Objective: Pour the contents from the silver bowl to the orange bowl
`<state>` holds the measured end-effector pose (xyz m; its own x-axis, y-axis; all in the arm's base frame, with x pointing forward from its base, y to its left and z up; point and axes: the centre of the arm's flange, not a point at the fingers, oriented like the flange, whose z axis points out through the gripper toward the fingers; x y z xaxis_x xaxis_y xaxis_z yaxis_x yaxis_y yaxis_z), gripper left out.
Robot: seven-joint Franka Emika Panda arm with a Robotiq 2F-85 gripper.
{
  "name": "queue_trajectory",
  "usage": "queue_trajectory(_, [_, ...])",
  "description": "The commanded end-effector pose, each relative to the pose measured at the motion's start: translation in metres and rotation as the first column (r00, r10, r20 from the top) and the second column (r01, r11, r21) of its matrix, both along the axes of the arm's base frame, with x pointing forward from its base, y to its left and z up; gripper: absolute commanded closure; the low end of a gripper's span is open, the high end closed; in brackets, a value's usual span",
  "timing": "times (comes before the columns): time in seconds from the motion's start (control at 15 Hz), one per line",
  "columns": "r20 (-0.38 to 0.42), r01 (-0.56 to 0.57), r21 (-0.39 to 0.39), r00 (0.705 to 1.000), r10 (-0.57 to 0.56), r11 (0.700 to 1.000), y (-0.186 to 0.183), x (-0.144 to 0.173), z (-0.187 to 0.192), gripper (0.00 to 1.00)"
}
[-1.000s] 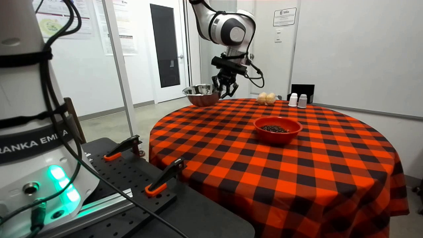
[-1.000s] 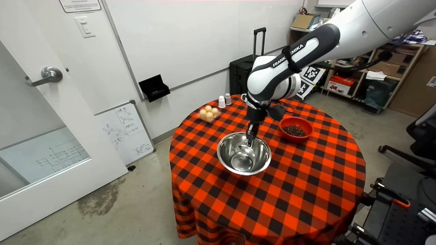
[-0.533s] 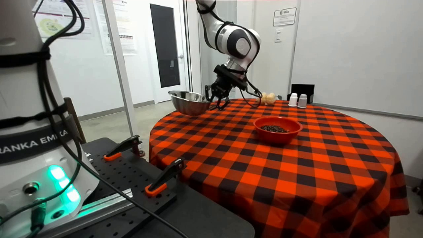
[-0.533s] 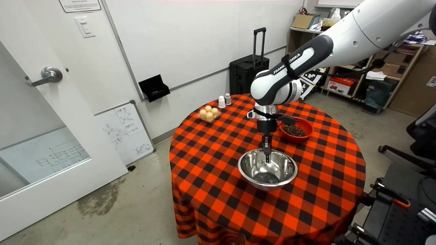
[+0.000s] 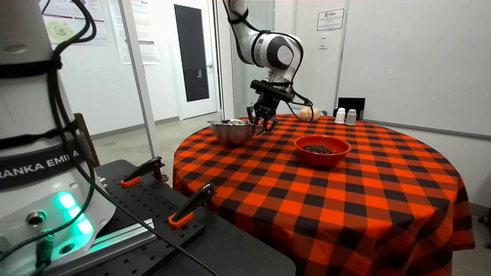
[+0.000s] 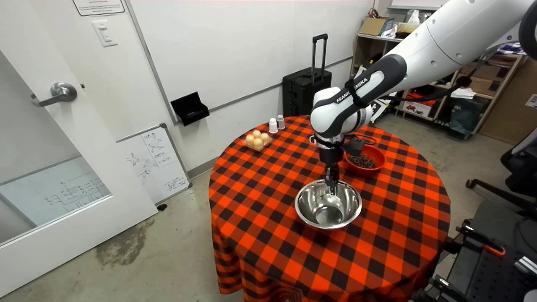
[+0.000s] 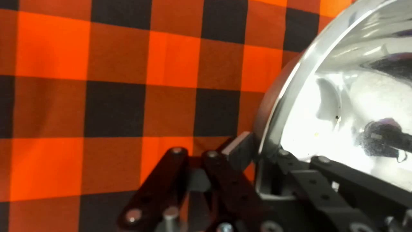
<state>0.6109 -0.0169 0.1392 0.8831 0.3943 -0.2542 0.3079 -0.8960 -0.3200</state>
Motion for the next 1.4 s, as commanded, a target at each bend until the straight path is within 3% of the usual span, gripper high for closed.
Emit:
queue_trajectory(0.0, [0.049,0.107,-0.076,0.993,-0.103,0.991,-0.003,0.008,0.004,0.98])
queue_trajectory(0.2, [0.067,0.165,-0.088,0.985,-0.160,0.982,-0.009,0.011,0.006,0.98])
queue_trajectory(0.27, [0.063,0.178,-0.085,0.983,-0.173,0.980,-0.011,0.012,0.007,0.68])
queue_trajectory(0.4, [0.068,0.203,-0.091,0.978,-0.197,0.975,-0.016,0.012,0.009,0.60])
queue_trajectory(0.6, [0.096,0.236,-0.103,0.969,-0.226,0.966,-0.027,0.012,0.017,0.38])
queue_trajectory(0.93, [0.192,0.288,-0.147,0.947,-0.258,0.946,-0.054,0.008,0.067,0.03])
queue_trajectory(1.33, [0.210,0.280,-0.179,0.947,-0.241,0.943,-0.068,-0.024,0.149,0.00])
